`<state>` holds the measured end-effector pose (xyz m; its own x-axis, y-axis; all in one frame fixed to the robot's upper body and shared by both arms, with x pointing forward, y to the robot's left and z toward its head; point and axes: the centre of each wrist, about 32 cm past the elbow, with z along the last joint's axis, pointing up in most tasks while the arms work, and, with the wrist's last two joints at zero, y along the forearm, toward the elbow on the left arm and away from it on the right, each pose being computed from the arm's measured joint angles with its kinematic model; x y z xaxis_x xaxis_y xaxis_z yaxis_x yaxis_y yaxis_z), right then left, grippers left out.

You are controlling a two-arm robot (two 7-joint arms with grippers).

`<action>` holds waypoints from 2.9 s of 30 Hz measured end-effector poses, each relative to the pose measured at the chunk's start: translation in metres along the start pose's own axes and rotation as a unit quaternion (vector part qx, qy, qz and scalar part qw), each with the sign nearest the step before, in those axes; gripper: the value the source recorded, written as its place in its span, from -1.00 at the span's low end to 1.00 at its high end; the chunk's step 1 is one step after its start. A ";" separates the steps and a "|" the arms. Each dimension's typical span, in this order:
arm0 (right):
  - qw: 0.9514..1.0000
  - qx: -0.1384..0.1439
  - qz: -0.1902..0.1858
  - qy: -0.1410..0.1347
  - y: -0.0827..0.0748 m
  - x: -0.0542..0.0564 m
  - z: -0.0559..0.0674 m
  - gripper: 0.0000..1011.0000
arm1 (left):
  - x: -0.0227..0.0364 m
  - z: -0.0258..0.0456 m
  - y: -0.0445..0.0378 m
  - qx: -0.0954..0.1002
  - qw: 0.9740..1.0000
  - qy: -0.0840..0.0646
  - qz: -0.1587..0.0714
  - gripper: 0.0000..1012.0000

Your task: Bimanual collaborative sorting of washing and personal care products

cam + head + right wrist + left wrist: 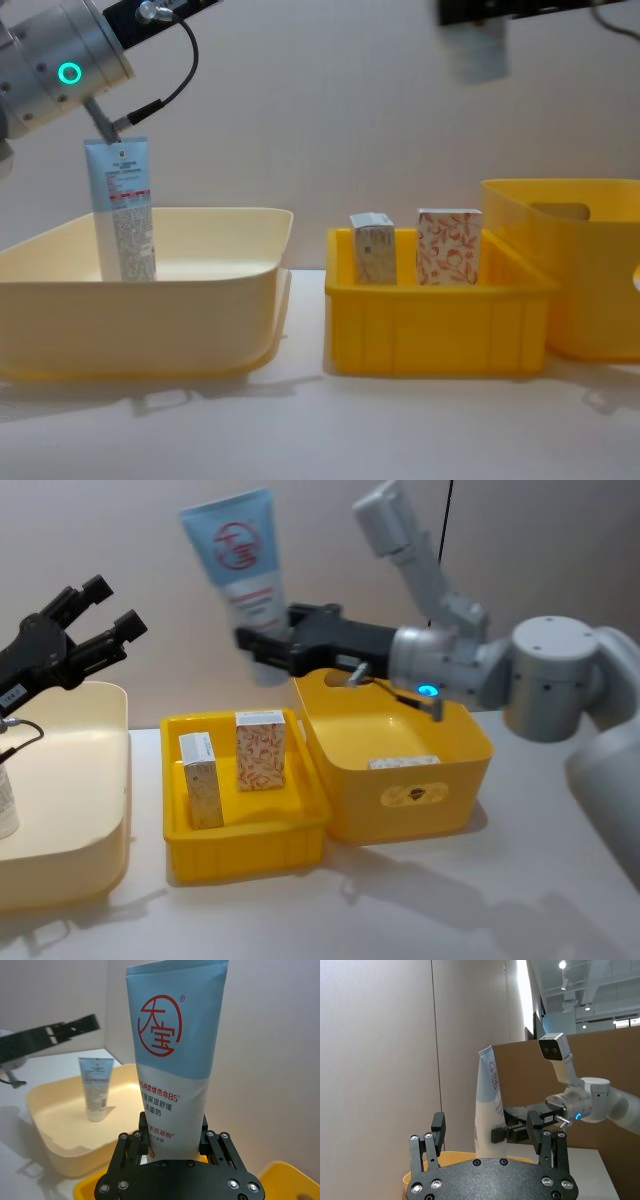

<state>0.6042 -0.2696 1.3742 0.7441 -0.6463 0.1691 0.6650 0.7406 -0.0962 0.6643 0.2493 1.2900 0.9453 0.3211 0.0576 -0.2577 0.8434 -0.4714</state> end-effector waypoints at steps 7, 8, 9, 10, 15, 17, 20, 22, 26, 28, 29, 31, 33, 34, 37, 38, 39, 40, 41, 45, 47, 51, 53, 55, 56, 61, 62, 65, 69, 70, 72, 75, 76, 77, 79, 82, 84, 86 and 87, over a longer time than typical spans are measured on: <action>0.999 -0.010 -0.050 -0.002 -0.029 0.011 -0.001 0.03 | 0.0000 0.0000 0.0000 0.000 1.000 0.000 0.000 0.98; 0.998 -0.013 -0.060 -0.001 -0.034 0.012 -0.001 0.03 | 0.0000 0.0000 0.0000 0.000 1.000 0.000 0.000 0.98; 0.998 -0.014 -0.066 -0.001 -0.037 0.013 -0.002 0.03 | 0.0000 0.0000 0.0000 0.000 1.000 0.000 0.000 0.98; 0.997 -0.015 -0.071 -0.002 -0.040 0.014 -0.002 0.03 | 0.0000 0.0000 0.0000 0.000 1.000 0.000 0.000 0.98; 0.993 -0.028 -0.110 -0.003 -0.054 0.015 -0.006 0.03 | 0.0000 0.0000 0.0000 0.000 1.000 0.000 0.000 0.98; 0.992 -0.032 -0.123 -0.003 -0.057 0.015 -0.007 0.03 | 0.0000 0.0000 0.0000 0.000 1.000 0.000 0.000 0.98; 0.989 -0.040 -0.145 -0.005 -0.061 0.014 -0.010 0.03 | 0.0000 0.0000 0.0000 0.000 1.000 0.000 0.000 0.98; 0.985 -0.047 -0.164 -0.006 -0.064 0.013 -0.013 0.03 | 0.0000 0.0000 0.0000 0.000 1.000 0.000 0.000 0.98; 0.980 -0.059 -0.193 -0.008 -0.067 0.012 -0.019 0.03 | 0.0000 0.0000 0.0000 0.000 1.000 0.000 0.000 0.98; 0.976 -0.064 -0.206 -0.010 -0.067 0.012 -0.021 0.03 | 0.0000 0.0000 0.0000 0.000 1.000 0.000 0.000 0.98; 0.974 -0.068 -0.216 -0.010 -0.068 0.012 -0.024 0.03 | 0.0000 0.0000 0.0000 0.000 1.000 0.000 0.000 0.98; 0.969 -0.076 -0.235 -0.011 -0.068 0.012 -0.028 0.03 | 0.0000 0.0000 0.0000 0.000 1.000 0.000 0.000 0.98; 0.966 -0.080 -0.244 -0.011 -0.067 0.012 -0.031 0.03 | 0.0000 0.0000 0.0000 0.000 1.000 0.000 0.000 0.98; 0.963 -0.085 -0.257 -0.011 -0.066 0.013 -0.034 0.03 | 0.0000 0.0000 0.0000 0.000 1.000 0.000 0.000 0.98; 0.955 -0.096 -0.280 -0.010 -0.063 0.015 -0.042 0.03 | 0.0000 0.0000 0.0000 0.000 1.000 0.000 0.000 0.98; 0.954 -0.099 -0.285 -0.009 -0.062 0.016 -0.043 0.03 | 0.0000 0.0000 0.0000 0.000 1.000 0.000 0.000 0.98; 0.951 -0.103 -0.293 -0.009 -0.059 0.017 -0.046 0.03 | 0.0000 0.0000 0.0000 0.000 1.000 0.000 0.000 0.98; 0.949 -0.106 -0.297 -0.008 -0.058 0.018 -0.047 0.03 | 0.0000 0.0000 0.0000 0.000 1.000 0.000 0.000 0.98; 0.947 -0.108 -0.301 -0.009 -0.057 0.019 -0.049 0.03 | 0.0000 0.0000 0.0000 0.000 1.000 0.000 0.000 0.98; 0.943 -0.116 -0.312 -0.008 -0.052 0.022 -0.055 0.03 | 0.0000 0.0000 0.0000 0.000 1.000 0.000 0.000 0.98; 0.941 -0.119 -0.316 -0.008 -0.048 0.024 -0.059 0.07 | 0.0000 0.0000 0.0000 0.000 1.000 0.000 0.000 0.98; 0.939 -0.124 -0.320 -0.008 -0.044 0.026 -0.063 0.27 | 0.0000 0.0000 0.0000 0.000 1.000 0.000 0.000 0.98; 0.938 -0.126 -0.323 -0.008 -0.042 0.027 -0.065 0.40 | 0.0000 0.0000 0.0000 0.000 1.000 0.000 0.000 0.98; 0.937 -0.128 -0.324 -0.008 -0.041 0.028 -0.066 0.54 | 0.0000 0.0000 0.0000 0.000 1.000 0.000 0.000 0.98; 0.937 -0.130 -0.325 -0.008 -0.040 0.028 -0.067 0.59 | 0.0000 0.0000 0.0000 0.000 1.000 0.000 0.000 0.98; 0.936 -0.132 -0.327 -0.008 -0.038 0.029 -0.069 0.82 | 0.0000 0.0000 0.0000 0.000 1.000 0.000 0.000 0.98; 0.935 -0.133 -0.328 -0.008 -0.037 0.030 -0.070 0.86 | 0.0000 0.0000 0.0000 0.000 1.000 0.000 0.000 0.98; 0.935 -0.134 -0.329 -0.008 -0.036 0.030 -0.071 0.98 | 0.0000 0.0000 0.0000 0.000 1.000 0.000 0.000 0.98; 0.934 -0.136 -0.330 -0.008 -0.035 0.031 -0.072 0.98 | 0.0000 0.0000 0.0000 0.000 1.000 0.000 0.000 0.98; 0.934 -0.136 -0.330 -0.008 -0.035 0.031 -0.072 0.98 | 0.0000 0.0000 0.0000 0.000 1.000 0.000 0.000 0.98; 0.934 -0.137 -0.330 -0.008 -0.035 0.031 -0.073 0.98 | 0.0000 0.0000 0.0000 0.000 1.000 0.000 0.000 0.98; 0.934 -0.137 -0.331 -0.008 -0.034 0.031 -0.073 0.98 | 0.0000 0.0000 0.0000 0.000 1.000 0.000 0.000 0.98; 0.934 -0.137 -0.331 -0.008 -0.034 0.031 -0.073 0.98 | 0.0000 0.0000 0.0000 0.000 1.000 0.000 0.000 0.98; 0.934 -0.137 -0.331 -0.008 -0.034 0.031 -0.073 0.98 | 0.0000 0.0000 0.0000 0.000 1.000 0.000 0.000 0.98; 0.933 -0.138 -0.331 -0.008 -0.034 0.031 -0.073 0.98 | 0.0000 0.0000 0.0000 0.000 1.000 0.000 0.000 0.98; 0.933 -0.138 -0.332 -0.008 -0.034 0.031 -0.074 0.98 | 0.0000 0.0001 0.0000 0.000 1.000 0.000 0.000 0.98; 0.933 -0.138 -0.332 -0.008 -0.033 0.031 -0.074 0.98 | 0.0000 0.0000 0.0000 0.000 1.000 0.000 0.000 0.98; 0.933 -0.138 -0.332 -0.008 -0.033 0.031 -0.074 0.98 | 0.0000 0.0000 0.0000 0.000 1.000 0.000 0.000 0.98; 0.933 -0.138 -0.332 -0.008 -0.033 0.031 -0.074 0.98 | 0.0000 0.0000 0.0000 0.000 1.000 0.000 0.000 0.98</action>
<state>0.6101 -0.3282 1.3102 0.1628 -0.9410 0.2966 0.9717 0.1007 -0.2139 0.6643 0.2493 1.2900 0.9453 0.3211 0.0576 -0.2577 0.8434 -0.4714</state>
